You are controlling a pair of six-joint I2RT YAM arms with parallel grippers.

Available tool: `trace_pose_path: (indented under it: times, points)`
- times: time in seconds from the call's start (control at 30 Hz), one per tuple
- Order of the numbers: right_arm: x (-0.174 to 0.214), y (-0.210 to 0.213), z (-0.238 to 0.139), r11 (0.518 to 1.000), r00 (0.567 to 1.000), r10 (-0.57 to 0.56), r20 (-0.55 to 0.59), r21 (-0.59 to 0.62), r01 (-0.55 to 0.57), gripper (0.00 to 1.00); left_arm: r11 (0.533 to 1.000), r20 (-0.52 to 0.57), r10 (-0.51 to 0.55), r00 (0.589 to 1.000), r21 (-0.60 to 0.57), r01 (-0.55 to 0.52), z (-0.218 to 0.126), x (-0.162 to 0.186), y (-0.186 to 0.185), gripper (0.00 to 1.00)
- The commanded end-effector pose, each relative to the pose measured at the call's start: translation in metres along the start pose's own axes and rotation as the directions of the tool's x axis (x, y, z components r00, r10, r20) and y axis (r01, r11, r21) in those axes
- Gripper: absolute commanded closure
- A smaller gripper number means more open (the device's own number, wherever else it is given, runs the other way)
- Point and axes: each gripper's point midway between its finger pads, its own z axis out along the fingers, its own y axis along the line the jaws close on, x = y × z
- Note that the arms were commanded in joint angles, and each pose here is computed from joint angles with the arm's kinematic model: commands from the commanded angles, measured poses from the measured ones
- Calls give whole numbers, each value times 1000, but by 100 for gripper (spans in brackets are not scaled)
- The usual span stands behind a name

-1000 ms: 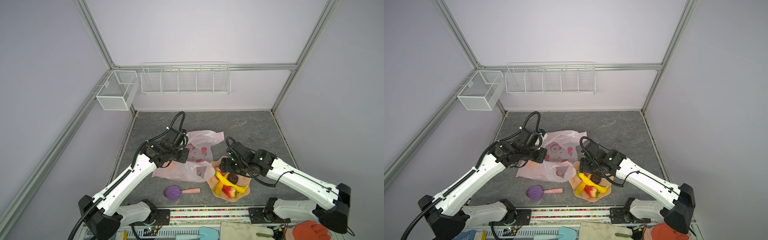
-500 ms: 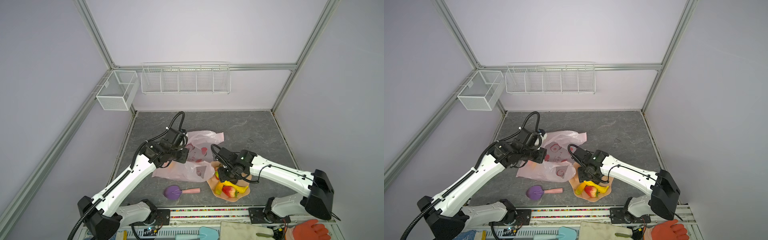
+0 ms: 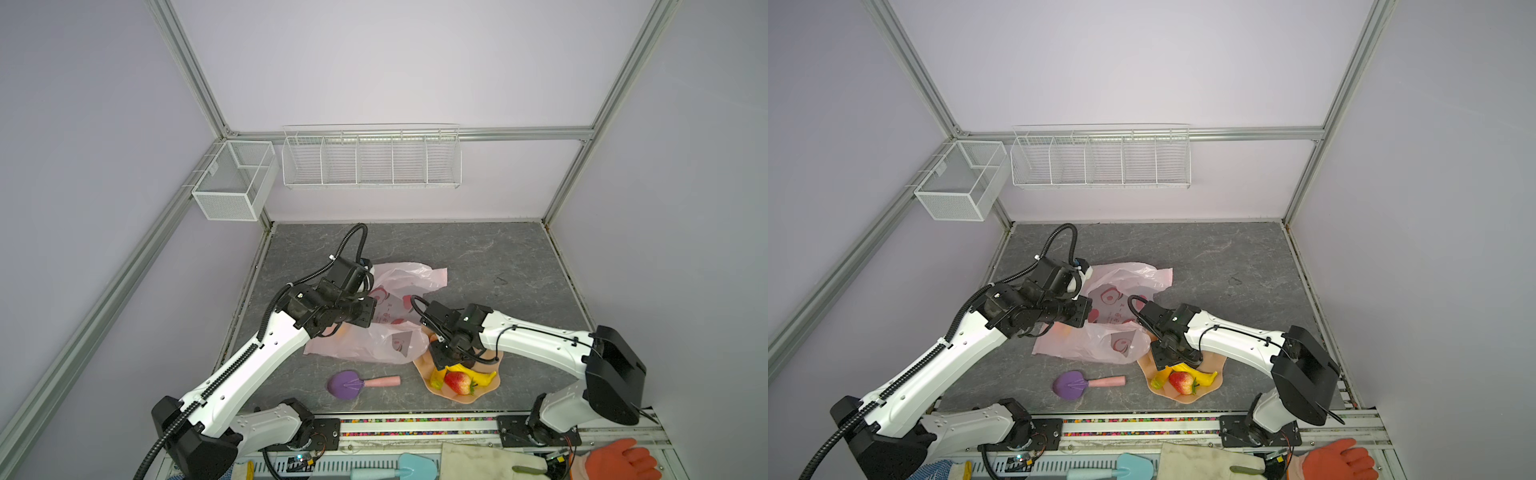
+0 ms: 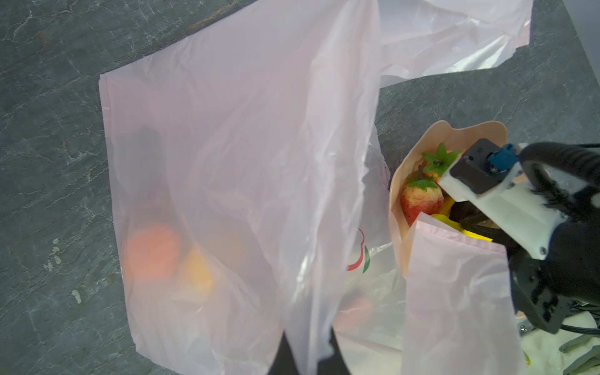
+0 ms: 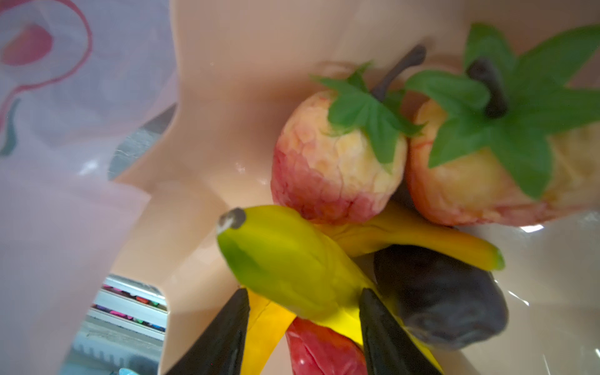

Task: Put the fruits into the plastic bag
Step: 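Lower the right gripper onto the yellow banana in the bowl, then close the right gripper on the green-tipped banana and lift it from the bowl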

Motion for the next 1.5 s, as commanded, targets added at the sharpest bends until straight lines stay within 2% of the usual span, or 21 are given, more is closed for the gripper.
trace_pose_path:
  times: [0.0, 0.33, 0.63, 0.97, 1.23, 1.47]
  points:
    - [0, -1, 7, 999, 999, -43, -7, 20, 43, 43, 1000, -5, 3, 1000, -11, -3, -3, 5, 3, 100]
    - [-3, -6, 12, 996, 997, -73, -7, 57, 73, 46, 1000, -5, 3, 1000, -12, -3, -3, 5, 4, 100]
    - [-6, -11, 15, 990, 995, -96, -17, 104, 97, 54, 1000, -5, 4, 1000, -12, -5, -2, 4, 3, 100]
    - [-19, -12, -15, 986, 992, -117, 36, 124, 112, 72, 1000, -7, 8, 1000, -12, -8, 0, 5, 3, 100]
    - [-13, -24, -38, 978, 992, -120, 31, 176, 113, 73, 1000, -10, 9, 1000, -8, -9, 2, 5, 2, 100]
    - [-18, -35, -66, 977, 992, -83, 100, 205, 61, 75, 1000, -8, 16, 1000, 0, -16, 2, 3, 1, 100]
